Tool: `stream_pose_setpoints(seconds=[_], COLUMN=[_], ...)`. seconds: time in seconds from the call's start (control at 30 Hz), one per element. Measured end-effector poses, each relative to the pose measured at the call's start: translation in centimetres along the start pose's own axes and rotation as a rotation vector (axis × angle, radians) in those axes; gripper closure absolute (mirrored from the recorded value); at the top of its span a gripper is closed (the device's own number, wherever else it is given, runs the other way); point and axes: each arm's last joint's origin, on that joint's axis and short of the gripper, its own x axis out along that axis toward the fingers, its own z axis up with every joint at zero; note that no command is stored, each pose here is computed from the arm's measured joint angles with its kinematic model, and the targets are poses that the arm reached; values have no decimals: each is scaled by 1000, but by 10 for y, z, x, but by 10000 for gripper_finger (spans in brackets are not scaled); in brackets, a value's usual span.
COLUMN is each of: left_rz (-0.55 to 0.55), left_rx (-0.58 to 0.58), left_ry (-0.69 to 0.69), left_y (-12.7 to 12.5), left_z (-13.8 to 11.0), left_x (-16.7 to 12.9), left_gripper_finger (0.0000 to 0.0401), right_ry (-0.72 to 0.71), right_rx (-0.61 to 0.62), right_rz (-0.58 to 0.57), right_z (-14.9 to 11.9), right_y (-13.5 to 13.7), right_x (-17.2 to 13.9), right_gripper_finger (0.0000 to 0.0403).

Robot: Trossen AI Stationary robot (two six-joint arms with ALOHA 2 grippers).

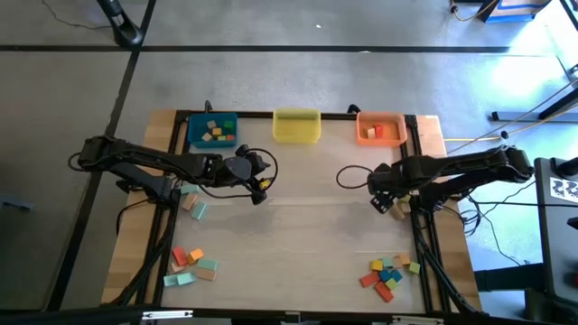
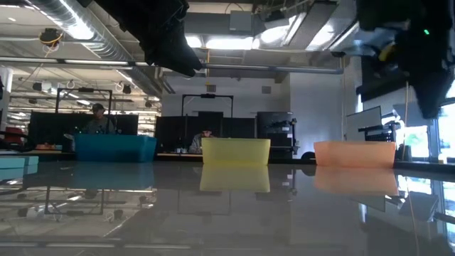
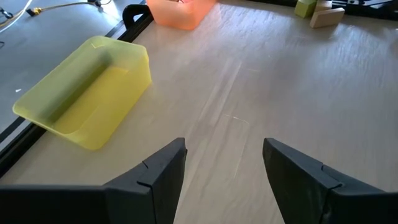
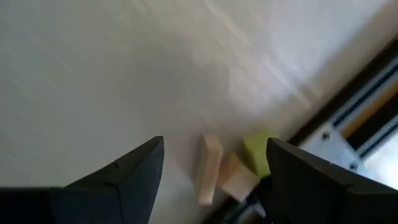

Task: Sort blocks by size
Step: Put the brown rectangle block into the yellow bin

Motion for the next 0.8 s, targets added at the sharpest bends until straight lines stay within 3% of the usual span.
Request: stream_pose_setpoints(seconds=[0.47, 0.8], left_rz=[0, 0], left_rx=[0, 3], left_ry=[-2, -2], left_y=[0, 0], left_z=[0, 0], left_x=[0, 0], left_gripper_finger=[198, 198], right_ry=[90, 236], right_rx=[18, 40], right_rz=[-18, -116], right_z=[6, 11], right_y=[13, 25], right_x=[28, 50], right_gripper_finger=[177, 180])
